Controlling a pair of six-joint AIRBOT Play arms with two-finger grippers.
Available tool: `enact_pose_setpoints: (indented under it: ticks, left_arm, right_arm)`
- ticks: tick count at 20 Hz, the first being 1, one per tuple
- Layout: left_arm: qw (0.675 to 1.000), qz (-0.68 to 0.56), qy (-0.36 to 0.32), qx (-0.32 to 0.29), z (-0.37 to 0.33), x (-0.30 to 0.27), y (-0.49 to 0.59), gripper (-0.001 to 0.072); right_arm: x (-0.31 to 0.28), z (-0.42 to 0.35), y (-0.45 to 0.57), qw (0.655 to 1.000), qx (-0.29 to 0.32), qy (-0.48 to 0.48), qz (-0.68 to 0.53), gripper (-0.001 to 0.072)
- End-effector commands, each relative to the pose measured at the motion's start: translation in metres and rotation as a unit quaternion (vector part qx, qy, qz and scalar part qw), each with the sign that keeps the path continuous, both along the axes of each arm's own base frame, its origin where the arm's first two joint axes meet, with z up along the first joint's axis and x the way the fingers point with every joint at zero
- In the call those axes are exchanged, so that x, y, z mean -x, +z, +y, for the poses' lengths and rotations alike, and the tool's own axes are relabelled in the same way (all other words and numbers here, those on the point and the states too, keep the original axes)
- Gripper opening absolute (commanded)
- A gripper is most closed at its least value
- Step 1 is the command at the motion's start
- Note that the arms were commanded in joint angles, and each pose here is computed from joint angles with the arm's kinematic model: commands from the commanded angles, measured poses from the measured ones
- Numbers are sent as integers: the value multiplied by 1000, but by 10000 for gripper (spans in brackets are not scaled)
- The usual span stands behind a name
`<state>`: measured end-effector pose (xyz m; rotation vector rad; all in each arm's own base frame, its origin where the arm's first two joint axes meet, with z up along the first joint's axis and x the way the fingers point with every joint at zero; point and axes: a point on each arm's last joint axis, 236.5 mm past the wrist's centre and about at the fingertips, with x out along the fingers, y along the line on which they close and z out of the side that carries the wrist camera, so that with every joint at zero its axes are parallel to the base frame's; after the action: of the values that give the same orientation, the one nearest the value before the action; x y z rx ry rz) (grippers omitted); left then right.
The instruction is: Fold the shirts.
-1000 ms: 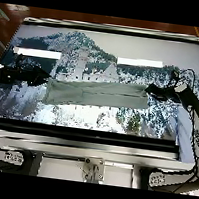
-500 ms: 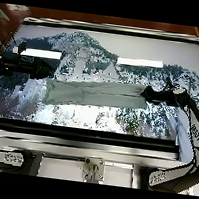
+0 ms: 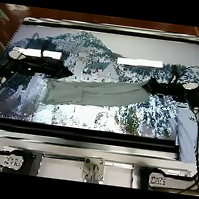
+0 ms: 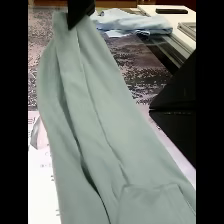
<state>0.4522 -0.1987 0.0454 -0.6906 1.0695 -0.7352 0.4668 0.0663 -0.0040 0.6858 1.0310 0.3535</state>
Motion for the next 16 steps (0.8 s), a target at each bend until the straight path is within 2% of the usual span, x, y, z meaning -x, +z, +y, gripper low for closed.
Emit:
enact_pose_setpoints:
  ticks: [1, 5, 11, 13, 16]
  left_arm:
    - [999, -24, -17, -21, -69, 3, -19, 53]
    - [998, -6, -60, -13, -151, 37, -47, 38]
    - [993, 92, -33, 72, -270, 94, -84, 37]
    - [989, 97, -37, 103, -292, 105, -83, 37]
    - [989, 70, -33, 127, -281, 86, -63, 35]
  right_arm:
    - [34, 22, 80, 998, -23, 37, -37, 67]
    - [83, 31, 146, 998, -16, 37, -51, 68]
    - [141, 35, 198, 998, 1, 21, -66, 68]
    - [147, 31, 202, 998, 11, 9, -69, 68]
    - [145, 31, 204, 997, 14, 7, -77, 68]
